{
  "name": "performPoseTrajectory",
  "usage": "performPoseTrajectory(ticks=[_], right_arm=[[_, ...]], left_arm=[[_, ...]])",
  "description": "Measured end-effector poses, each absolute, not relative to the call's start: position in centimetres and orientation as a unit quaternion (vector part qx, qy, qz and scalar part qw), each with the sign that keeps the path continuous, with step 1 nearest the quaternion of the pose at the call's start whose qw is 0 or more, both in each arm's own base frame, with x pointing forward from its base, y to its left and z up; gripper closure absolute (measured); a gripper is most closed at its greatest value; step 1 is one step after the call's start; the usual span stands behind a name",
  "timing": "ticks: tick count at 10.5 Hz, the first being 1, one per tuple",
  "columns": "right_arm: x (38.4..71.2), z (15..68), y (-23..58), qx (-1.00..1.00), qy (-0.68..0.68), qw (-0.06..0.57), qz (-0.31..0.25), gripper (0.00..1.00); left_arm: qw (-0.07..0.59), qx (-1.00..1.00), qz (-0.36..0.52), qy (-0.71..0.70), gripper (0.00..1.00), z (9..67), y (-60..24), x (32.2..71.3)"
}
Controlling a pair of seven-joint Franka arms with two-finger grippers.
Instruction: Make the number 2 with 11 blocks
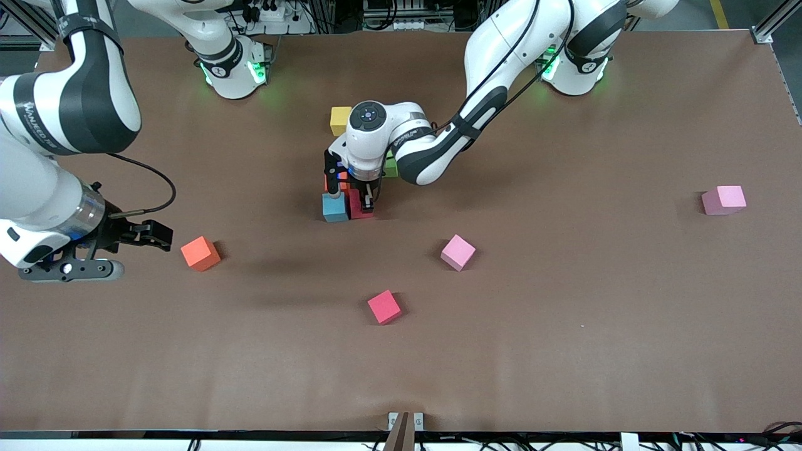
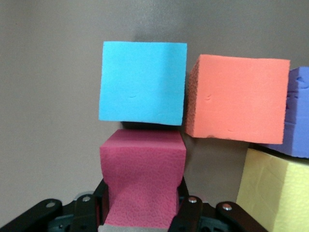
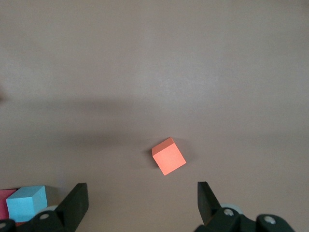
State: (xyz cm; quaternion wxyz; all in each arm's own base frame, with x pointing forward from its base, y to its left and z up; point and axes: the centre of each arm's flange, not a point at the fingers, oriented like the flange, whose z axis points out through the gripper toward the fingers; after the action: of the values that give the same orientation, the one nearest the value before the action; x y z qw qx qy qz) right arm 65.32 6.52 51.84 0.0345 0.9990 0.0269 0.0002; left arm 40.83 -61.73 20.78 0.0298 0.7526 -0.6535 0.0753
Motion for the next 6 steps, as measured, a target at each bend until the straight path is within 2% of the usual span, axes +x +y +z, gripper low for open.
performPoseTrajectory(ticks=[4, 6], right_arm=[[65.4, 51.8, 5.5, 0.999, 0.047, 0.027, -0.002, 0.0], [65.5, 51.9, 2.9, 0.997, 0.075, 0.019, -0.005, 0.0]], left_arm=[[0.029, 0.75, 0.075, -0.657, 0.46, 20.8, -61.7, 40.8], [0.027, 0.749, 0.067, -0.659, 0.26, 20.1, -61.6, 40.4]])
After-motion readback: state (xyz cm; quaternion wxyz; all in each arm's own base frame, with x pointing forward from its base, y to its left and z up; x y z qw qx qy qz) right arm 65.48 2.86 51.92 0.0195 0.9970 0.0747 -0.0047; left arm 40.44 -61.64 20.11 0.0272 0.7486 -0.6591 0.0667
